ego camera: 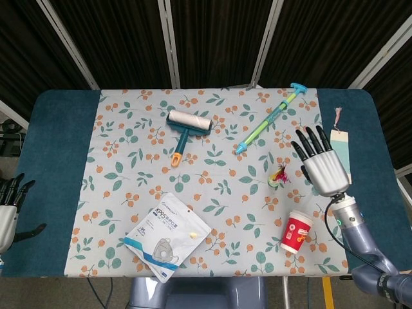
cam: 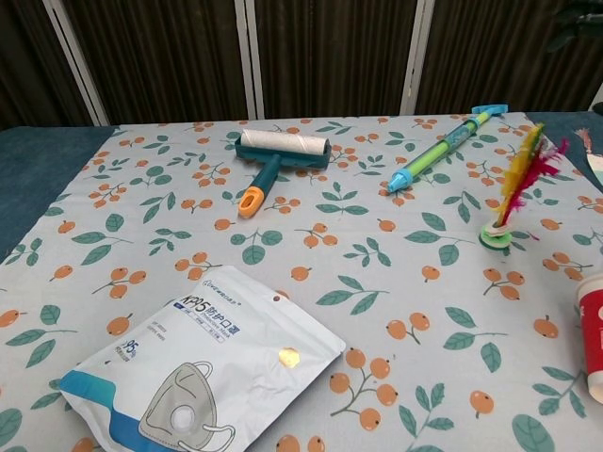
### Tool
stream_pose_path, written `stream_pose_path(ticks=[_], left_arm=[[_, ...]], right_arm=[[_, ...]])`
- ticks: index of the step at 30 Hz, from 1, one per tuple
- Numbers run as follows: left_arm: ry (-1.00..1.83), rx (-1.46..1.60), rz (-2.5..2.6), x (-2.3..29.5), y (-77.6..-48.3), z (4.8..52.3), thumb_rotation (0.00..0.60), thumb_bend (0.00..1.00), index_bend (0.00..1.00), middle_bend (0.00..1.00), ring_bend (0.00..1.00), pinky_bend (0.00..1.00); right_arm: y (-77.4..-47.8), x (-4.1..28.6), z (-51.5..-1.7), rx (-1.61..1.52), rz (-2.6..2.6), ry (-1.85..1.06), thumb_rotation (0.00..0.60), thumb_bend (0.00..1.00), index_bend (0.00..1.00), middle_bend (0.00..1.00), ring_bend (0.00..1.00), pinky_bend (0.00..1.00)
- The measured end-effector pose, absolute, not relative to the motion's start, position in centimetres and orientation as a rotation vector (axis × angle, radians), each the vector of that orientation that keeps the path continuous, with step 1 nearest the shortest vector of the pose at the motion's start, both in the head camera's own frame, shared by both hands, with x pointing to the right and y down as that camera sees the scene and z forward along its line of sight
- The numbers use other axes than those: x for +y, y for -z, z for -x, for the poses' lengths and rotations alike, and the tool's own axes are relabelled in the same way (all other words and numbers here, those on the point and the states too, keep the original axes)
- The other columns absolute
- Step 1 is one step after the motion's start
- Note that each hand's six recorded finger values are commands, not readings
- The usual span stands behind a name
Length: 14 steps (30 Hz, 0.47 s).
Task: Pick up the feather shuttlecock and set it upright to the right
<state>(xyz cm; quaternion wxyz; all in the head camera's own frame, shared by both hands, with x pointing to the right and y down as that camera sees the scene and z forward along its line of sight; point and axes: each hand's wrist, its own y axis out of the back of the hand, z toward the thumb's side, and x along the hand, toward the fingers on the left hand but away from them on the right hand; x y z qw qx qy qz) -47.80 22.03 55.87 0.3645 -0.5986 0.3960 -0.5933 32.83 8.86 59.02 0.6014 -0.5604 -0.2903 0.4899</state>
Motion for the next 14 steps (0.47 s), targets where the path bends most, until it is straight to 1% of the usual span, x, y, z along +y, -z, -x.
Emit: stream_pose_path(ticks=[2, 4, 7, 11, 14], left_arm=[[1.526, 1.018, 1.539, 22.0, -55.9, 47.8, 0.55, 0.15, 0.12, 0.0, 0.0, 0.0], [1.526, 1.019, 1.539, 22.0, -55.9, 47.8, 0.553, 0.15, 0.12, 0.0, 0.0, 0.0], [1.526, 1.019, 1.539, 22.0, -55.9, 47.8, 0.553, 0.15, 0.12, 0.0, 0.0, 0.0], [1.525, 1.02, 1.543, 22.0, -55.9, 47.8, 0.553, 0.15, 0.12, 0.0, 0.0, 0.0], [1.524, 1.02, 1.546, 22.0, -55.9, 47.8, 0.554, 0.15, 0.12, 0.0, 0.0, 0.0]], right_arm=[[-58.2, 9.5, -33.7, -0.71, 1.294, -1.132, 0.6, 0.26, 0.17, 0.05, 0.0, 0.0], [-57.6, 10.3, -34.5, -0.743, 1.297, -1.132, 0.6, 0.23, 0.12, 0.01, 0.0, 0.0], [-57.3, 12.1, -36.3, -0.788, 1.318, -1.154, 0.6, 0.18, 0.05, 0.0, 0.0, 0.0], [-57.9, 14.3, -39.1, -0.819, 1.358, -1.244, 0.6, 0.17, 0.03, 0.0, 0.0, 0.0], [-58.3, 15.0, -40.9, -0.86, 1.372, -1.306, 0.6, 0.17, 0.03, 0.0, 0.0, 0.0]])
